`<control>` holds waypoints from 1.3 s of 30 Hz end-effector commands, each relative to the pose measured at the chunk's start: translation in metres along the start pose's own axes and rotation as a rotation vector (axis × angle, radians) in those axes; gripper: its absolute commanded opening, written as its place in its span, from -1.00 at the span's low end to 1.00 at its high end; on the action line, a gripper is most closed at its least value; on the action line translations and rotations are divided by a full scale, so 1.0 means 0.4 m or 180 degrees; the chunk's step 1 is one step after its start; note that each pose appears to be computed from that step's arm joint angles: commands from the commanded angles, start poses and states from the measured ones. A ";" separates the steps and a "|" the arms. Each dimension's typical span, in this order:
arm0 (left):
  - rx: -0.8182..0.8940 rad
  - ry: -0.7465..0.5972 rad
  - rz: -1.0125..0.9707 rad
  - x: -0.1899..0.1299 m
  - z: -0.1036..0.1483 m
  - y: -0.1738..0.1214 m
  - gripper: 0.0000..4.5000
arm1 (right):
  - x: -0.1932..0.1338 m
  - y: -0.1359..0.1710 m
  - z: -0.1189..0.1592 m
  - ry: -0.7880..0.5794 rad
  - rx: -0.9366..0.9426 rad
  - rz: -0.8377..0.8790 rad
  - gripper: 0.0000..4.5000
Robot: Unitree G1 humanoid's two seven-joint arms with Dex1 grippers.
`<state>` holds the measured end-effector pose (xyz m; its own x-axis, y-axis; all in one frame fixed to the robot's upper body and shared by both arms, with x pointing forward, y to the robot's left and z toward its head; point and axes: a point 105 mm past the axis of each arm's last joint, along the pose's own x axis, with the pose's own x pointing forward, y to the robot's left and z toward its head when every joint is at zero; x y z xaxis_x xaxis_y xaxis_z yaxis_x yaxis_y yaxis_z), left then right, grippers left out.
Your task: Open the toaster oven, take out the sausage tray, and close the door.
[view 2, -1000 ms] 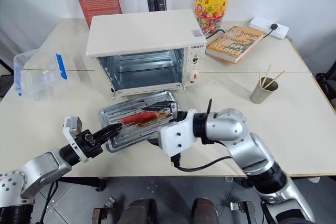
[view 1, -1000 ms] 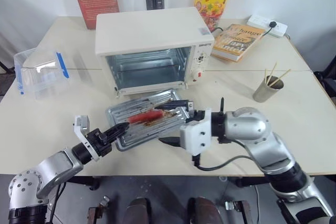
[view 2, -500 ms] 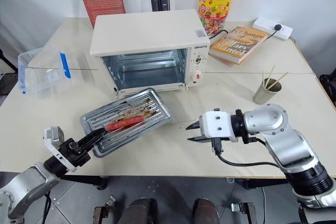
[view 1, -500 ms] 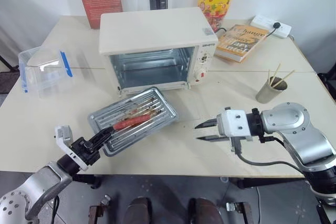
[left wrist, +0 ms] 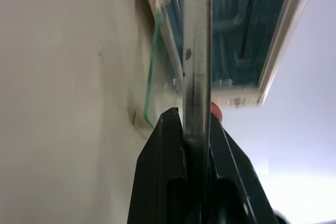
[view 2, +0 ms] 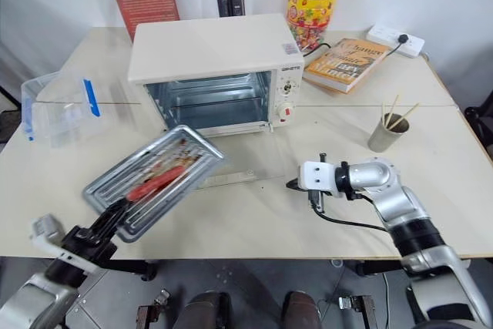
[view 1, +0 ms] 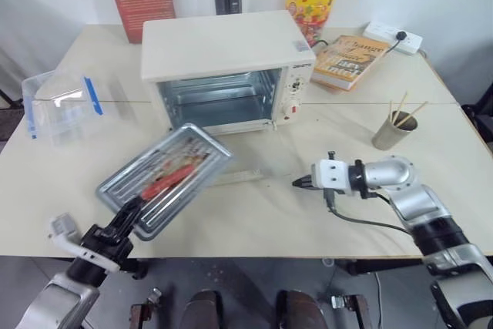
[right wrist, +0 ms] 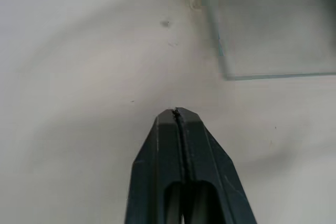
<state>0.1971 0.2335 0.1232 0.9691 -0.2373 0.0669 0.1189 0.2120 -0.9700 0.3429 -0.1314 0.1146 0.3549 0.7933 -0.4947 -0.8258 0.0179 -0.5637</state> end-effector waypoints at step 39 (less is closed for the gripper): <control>-0.0460 -0.1056 0.0386 -0.244 0.030 0.099 -1.00 | -0.019 -0.243 0.272 -0.1006 -0.0223 -0.0175 -0.98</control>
<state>0.1119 0.2767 0.0779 0.9925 0.1210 -0.0164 -0.0258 0.0766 -0.9967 0.3752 -0.0741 0.2246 0.2430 0.9223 -0.3006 -0.7941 0.0112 -0.6077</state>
